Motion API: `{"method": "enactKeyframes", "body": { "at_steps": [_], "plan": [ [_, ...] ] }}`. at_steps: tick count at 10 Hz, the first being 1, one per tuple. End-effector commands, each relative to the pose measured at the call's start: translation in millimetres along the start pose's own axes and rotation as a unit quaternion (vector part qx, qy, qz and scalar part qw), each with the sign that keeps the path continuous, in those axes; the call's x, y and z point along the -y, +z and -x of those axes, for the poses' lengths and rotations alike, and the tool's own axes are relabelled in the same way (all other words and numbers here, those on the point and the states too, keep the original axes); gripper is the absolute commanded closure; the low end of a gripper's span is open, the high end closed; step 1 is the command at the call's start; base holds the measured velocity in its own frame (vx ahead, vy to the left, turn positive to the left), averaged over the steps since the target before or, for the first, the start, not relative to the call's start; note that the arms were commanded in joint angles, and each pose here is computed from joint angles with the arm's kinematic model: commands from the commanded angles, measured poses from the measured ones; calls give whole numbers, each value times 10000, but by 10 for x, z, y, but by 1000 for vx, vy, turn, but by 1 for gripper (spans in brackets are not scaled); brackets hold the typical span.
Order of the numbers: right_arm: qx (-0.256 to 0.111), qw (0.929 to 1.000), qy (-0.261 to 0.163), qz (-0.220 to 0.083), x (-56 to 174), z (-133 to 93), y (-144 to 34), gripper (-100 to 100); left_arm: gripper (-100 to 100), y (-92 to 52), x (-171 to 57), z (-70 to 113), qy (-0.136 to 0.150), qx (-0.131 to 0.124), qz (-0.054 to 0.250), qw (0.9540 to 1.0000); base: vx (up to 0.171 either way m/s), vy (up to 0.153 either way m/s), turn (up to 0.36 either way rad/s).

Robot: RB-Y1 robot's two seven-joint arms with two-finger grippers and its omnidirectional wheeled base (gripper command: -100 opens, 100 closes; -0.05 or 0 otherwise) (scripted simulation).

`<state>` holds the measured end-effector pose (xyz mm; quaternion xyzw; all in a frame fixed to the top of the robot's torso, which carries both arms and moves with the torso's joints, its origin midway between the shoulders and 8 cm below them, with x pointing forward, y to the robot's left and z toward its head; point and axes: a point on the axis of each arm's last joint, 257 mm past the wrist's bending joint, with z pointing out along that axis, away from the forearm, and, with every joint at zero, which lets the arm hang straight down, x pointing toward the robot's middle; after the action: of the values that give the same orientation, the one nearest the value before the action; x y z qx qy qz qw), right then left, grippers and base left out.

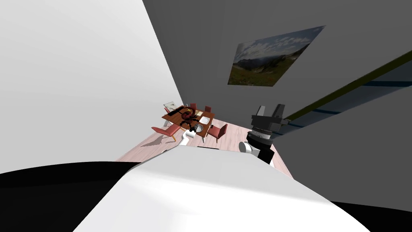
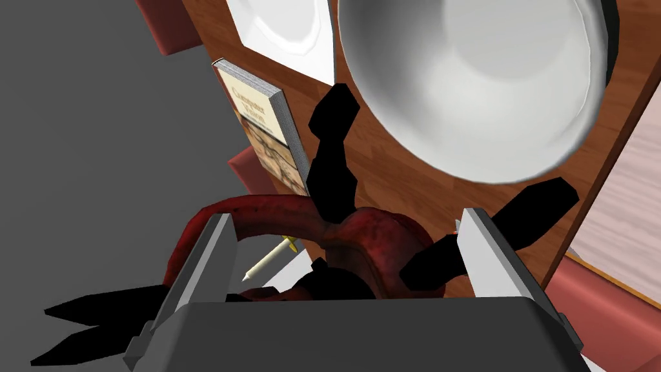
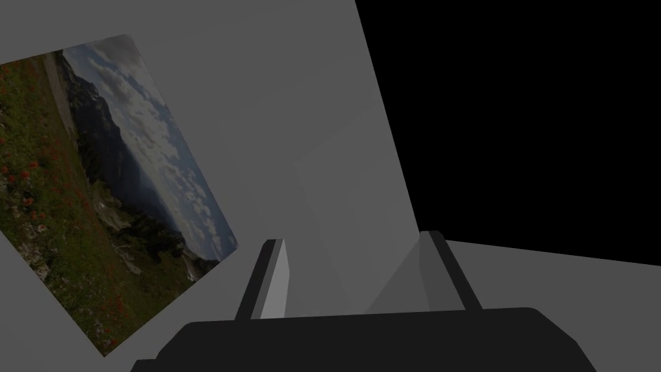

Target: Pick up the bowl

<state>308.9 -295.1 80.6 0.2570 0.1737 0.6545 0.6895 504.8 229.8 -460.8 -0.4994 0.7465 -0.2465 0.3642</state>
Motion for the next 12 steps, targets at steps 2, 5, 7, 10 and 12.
{"method": "enactKeyframes", "body": {
  "at_steps": [2, 5, 7, 10, 12],
  "plan": [
    [0, 10000, 0, 0, 0, 0, 0, 0, -100, 57, -165, -37, 27, -49, 316, 9995, 16, -3, -39],
    [0, 10000, 0, 0, 0, 0, 0, 0, -100, 121, -389, -73, 63, -107, 789, 9968, 16, 1, -41],
    [0, 10000, 0, 0, 0, 0, 0, 0, -100, 136, -548, -89, 76, -138, 1064, 9942, 24, 6, -50],
    [0, 10000, 0, 0, 0, 0, 0, 0, -100, 138, -806, -96, 84, -179, 1540, 9879, 23, 13, -46],
    [0, 10000, 0, 0, 0, 0, 0, 0, -100, 125, -933, -97, 81, -198, 1766, 9841, 11, 6, -12]
  ]
}}
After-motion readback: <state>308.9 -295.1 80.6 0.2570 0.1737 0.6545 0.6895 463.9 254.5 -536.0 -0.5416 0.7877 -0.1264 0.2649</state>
